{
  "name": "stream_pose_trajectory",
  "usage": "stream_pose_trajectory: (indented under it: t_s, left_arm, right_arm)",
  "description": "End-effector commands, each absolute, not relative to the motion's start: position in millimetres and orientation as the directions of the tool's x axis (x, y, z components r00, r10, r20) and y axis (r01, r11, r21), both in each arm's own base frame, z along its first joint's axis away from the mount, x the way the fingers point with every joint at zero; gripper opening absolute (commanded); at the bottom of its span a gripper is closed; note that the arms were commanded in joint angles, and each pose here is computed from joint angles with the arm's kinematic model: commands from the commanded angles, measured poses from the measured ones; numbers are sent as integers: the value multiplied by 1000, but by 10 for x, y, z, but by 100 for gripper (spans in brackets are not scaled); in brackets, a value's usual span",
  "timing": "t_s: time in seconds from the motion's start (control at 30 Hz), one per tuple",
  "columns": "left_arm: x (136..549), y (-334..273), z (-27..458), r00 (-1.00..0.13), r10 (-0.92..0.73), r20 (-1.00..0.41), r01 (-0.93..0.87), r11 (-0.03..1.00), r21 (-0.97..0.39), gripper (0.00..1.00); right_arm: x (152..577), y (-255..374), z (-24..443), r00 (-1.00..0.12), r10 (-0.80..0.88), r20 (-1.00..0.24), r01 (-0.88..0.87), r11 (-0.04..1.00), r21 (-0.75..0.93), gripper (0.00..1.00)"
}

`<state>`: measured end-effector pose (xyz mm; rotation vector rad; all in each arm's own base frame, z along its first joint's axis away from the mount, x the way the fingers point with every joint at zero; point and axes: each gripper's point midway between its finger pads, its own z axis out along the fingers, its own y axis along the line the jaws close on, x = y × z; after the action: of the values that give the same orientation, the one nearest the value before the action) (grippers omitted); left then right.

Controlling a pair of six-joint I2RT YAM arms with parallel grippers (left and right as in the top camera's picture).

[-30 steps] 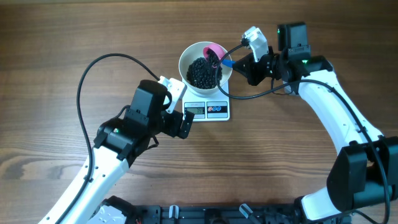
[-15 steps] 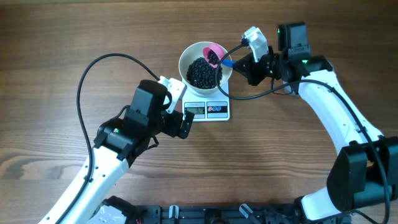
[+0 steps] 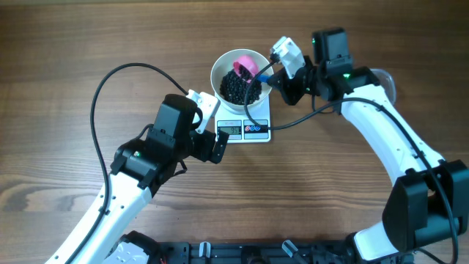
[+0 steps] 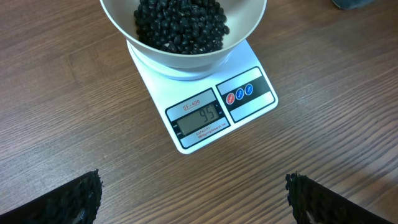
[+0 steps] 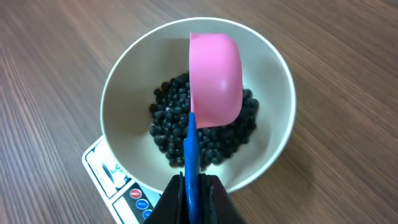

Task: Scoop item into bowl and weigh 150g on scale
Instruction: 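Hold the scoop tipped over the bowl, shaking out remaining beans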

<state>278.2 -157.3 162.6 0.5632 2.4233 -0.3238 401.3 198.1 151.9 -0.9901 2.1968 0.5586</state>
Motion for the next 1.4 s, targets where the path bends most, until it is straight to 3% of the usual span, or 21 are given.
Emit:
stream_pose_trajectory:
  t_s: [0.0, 0.27, 0.5, 0.8, 1.1, 1.37]
  left_arm:
    - [2769, -1593, 1664, -700, 328, -634, 490, 867, -92, 100]
    - [2769, -1593, 1664, -700, 328, -634, 490, 867, -92, 100]
    - [2769, -1593, 1663, -700, 329, -634, 490, 867, -92, 100]
    - [2769, -1593, 1663, -700, 329, -634, 490, 867, -92, 100]
    - [2769, -1593, 1663, -700, 329, -634, 490, 867, -92, 100]
    - [2769, -1593, 1664, -700, 328, -634, 490, 867, -92, 100]
  right_arm:
    - [3998, 2056, 1487, -477, -519, -709, -793, 603, 92, 4]
    - [4064, 1891, 1605, -474, -537, -698, -749, 662, 0, 4]
    - [4053, 1908, 1734, -526, -462, -714, -707, 705, 65, 4]
    - [4026, 1901, 1706, -471, -517, -715, -746, 666, 11, 4]
    - [4103, 2000, 1964, -451, -436, -779, -735, 677, 47, 4]
    - [3939, 1950, 1663, -468, -527, -709, -774, 631, 42, 4]
